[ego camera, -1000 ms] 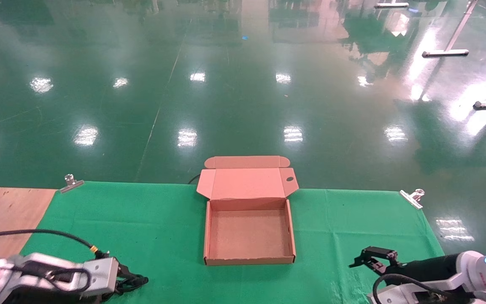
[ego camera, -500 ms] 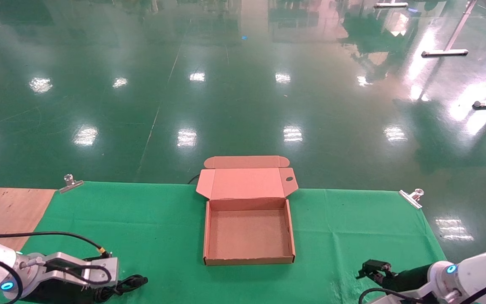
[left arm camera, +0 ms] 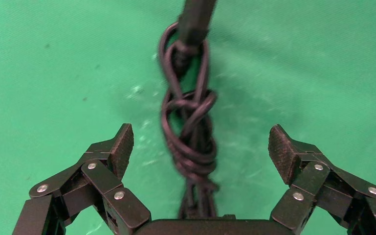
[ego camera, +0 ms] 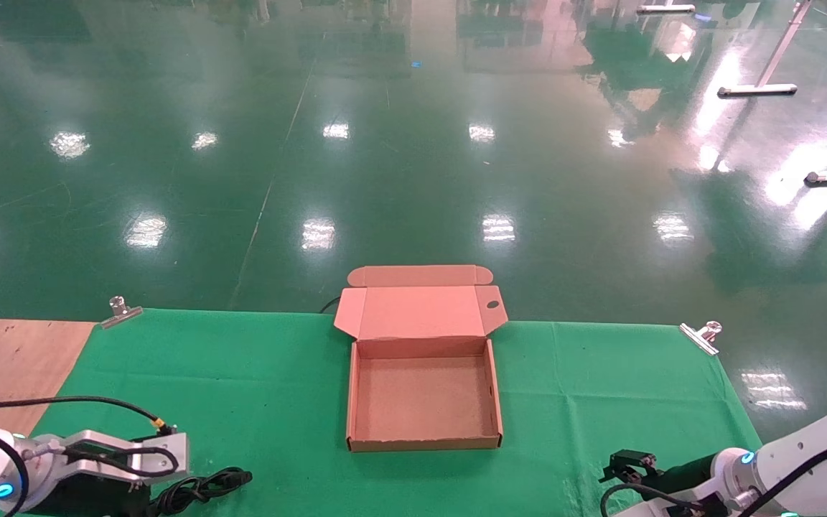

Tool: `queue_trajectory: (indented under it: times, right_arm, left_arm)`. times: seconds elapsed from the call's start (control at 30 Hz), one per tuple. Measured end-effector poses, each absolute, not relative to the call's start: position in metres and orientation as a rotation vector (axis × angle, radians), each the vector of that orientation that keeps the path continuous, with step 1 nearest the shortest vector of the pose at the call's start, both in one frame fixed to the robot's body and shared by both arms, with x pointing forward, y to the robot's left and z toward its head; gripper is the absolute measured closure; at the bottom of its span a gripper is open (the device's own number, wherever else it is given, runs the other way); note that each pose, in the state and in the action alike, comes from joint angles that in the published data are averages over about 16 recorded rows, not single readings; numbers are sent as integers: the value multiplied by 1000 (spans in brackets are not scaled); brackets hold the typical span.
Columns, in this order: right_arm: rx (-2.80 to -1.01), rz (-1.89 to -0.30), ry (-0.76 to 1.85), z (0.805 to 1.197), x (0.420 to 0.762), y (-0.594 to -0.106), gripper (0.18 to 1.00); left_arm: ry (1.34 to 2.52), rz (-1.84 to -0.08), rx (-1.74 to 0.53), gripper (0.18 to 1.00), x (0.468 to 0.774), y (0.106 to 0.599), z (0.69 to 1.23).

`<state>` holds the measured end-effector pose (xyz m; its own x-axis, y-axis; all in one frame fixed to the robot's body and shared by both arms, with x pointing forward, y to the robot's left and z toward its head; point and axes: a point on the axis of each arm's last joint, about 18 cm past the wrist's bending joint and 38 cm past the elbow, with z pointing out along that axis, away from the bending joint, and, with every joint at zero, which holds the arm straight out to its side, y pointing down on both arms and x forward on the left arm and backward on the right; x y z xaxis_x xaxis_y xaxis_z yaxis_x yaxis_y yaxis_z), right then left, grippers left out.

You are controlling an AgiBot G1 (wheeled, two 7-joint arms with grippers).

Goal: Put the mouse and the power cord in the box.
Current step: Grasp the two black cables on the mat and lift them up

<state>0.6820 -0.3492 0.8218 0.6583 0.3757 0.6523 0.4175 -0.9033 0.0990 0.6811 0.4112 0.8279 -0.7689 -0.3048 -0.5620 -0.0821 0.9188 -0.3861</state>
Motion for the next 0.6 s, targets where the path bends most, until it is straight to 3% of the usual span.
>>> queue_trajectory:
  times: [0.27,0.6]
  right_arm:
    - [-2796,-1075,-682,826,686,-350,203]
    - [-2786,-1047,-690,828,684,-352,314]
  left_arm:
    - [2426,-431,-287,206,681,419,828]
    - [2442,-414,-294,291,680,420,823]
